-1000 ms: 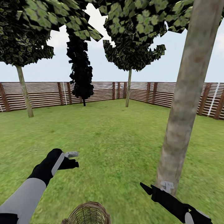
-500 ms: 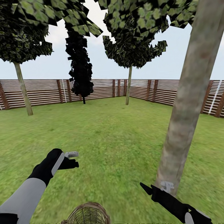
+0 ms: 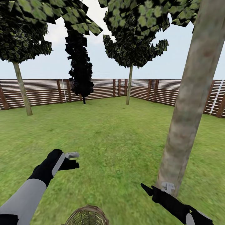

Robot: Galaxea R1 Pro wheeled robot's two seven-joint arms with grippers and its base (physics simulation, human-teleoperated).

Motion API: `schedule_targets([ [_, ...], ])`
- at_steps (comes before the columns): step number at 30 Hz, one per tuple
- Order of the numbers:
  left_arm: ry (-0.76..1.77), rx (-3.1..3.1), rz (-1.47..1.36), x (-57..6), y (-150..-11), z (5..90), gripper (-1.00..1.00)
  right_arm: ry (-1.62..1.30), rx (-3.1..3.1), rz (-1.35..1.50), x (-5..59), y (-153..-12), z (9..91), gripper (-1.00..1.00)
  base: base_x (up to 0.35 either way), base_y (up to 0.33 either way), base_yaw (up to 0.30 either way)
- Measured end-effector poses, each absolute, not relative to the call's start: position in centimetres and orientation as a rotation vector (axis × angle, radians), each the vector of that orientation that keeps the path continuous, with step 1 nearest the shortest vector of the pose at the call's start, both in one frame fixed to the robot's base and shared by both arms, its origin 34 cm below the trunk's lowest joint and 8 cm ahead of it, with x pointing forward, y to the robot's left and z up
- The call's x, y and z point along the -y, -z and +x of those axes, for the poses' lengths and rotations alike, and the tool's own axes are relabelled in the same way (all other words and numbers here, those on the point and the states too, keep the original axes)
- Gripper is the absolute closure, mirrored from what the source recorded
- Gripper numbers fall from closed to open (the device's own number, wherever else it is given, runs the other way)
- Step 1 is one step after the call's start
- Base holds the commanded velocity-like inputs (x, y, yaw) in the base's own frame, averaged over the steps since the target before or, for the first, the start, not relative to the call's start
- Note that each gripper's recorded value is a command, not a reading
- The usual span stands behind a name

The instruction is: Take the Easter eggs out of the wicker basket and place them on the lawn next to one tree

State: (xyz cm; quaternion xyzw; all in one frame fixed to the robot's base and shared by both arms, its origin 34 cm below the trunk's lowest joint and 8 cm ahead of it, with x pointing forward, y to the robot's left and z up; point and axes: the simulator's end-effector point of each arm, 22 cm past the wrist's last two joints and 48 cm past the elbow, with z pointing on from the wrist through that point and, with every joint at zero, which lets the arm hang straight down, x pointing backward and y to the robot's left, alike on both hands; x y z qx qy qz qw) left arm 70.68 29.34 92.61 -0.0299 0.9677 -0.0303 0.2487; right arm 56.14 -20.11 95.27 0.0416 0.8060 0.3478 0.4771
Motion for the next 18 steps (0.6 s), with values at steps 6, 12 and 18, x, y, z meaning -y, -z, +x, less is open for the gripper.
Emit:
schedule_targets([
  [6,0.083,-2.637,-0.081,-29.3,-92.6,70.7,-1.00,-0.850,-1.968,0.102,20.1,-95.3,56.1,-1.00,0.003,-0.002,0.000],
  [12,0.083,-2.637,-0.081,-29.3,-92.3,70.7,-1.00,-0.850,-1.969,0.103,20.2,-95.1,56.2,-1.00,0.000,0.000,0.000],
  [18,0.083,-2.650,-0.084,-29.3,-91.2,70.6,-1.00,-0.850,-1.969,0.102,20.1,-94.3,56.3,-1.00,0.000,0.000,0.000],
])
